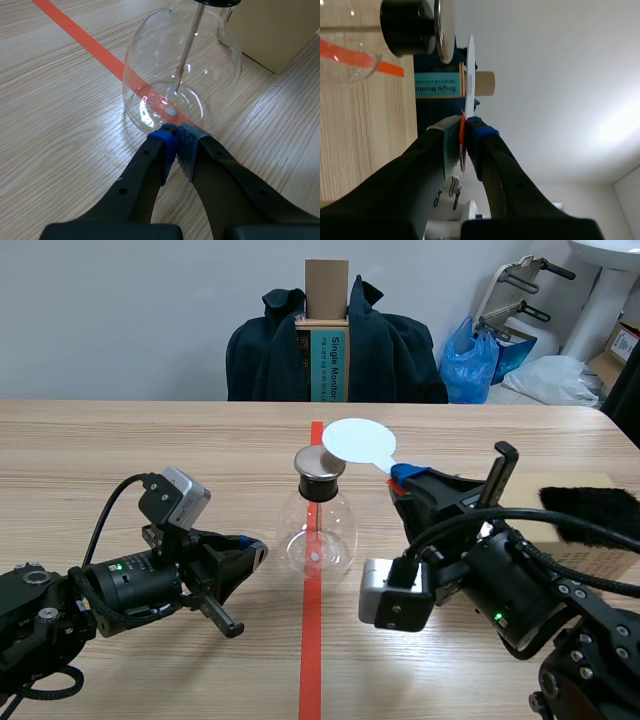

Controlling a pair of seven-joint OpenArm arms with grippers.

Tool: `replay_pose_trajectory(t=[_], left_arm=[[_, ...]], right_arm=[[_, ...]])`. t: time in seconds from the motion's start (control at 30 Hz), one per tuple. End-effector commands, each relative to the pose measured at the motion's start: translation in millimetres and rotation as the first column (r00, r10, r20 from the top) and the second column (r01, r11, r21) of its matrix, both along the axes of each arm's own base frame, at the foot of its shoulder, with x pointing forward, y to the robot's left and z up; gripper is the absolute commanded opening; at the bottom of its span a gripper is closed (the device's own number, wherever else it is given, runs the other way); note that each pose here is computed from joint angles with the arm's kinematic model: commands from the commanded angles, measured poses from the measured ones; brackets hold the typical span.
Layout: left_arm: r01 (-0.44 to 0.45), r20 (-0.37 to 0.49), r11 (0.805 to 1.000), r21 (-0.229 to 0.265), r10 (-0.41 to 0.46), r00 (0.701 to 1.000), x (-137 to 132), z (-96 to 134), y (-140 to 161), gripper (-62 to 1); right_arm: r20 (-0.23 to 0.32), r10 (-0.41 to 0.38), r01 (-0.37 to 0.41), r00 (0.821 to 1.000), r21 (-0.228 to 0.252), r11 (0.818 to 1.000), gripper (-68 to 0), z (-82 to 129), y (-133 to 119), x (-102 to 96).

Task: Do the electroscope experiment.
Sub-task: 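Move the plate toward and away from the electroscope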

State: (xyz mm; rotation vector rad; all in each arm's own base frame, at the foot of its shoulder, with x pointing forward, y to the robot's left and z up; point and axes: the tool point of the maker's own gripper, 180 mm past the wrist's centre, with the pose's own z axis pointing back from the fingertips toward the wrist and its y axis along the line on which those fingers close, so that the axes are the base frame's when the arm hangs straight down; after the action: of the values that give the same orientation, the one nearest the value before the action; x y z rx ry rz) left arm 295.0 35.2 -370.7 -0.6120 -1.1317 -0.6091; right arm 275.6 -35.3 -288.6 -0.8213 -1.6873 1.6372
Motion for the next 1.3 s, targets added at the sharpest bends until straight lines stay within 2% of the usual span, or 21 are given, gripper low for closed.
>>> replay_pose_trajectory(t=[0.0, 0.33, 0.9, 1.0, 1.13, 1.27], left_arm=[[0.000, 0.033, 1.000, -0.029, 0.001, 0.999, 6, 13, -3, -58.2], [0.000, 0.033, 1.000, -0.029, 0.001, 0.999, 6, 13, -3, -58.2], [0.000, 0.033, 1.000, -0.029, 0.001, 0.999, 6, 13, -3, -58.2], [0.000, 0.033, 1.000, -0.029, 0.001, 0.999, 6, 13, -3, -58.2], [0.000, 0.033, 1.000, -0.029, 0.001, 0.999, 6, 13, -3, -58.2], [0.000, 0.033, 1.000, -0.029, 0.001, 0.999, 6, 13, -3, -58.2]], right_arm=[[0.038, 0.018, -0.018, 0.999, 0.002, 1.000, -66.8, 11, 1, 1.4], [0.041, 0.120, -0.120, 0.992, -0.002, 0.993, -66.8, 11, 15, -10.7], [0.040, 0.130, -0.131, 0.991, -0.002, 0.991, -66.8, 11, 16, -12.1], [0.040, 0.098, -0.098, 0.994, -0.001, 0.995, -66.8, 11, 12, -8.1], [0.036, -0.006, 0.006, 0.999, 0.004, 1.000, -66.8, 11, -3, 3.9], [0.027, -0.122, 0.121, 0.992, 0.033, 0.992, -66.8, 12, -20, 15.2]])
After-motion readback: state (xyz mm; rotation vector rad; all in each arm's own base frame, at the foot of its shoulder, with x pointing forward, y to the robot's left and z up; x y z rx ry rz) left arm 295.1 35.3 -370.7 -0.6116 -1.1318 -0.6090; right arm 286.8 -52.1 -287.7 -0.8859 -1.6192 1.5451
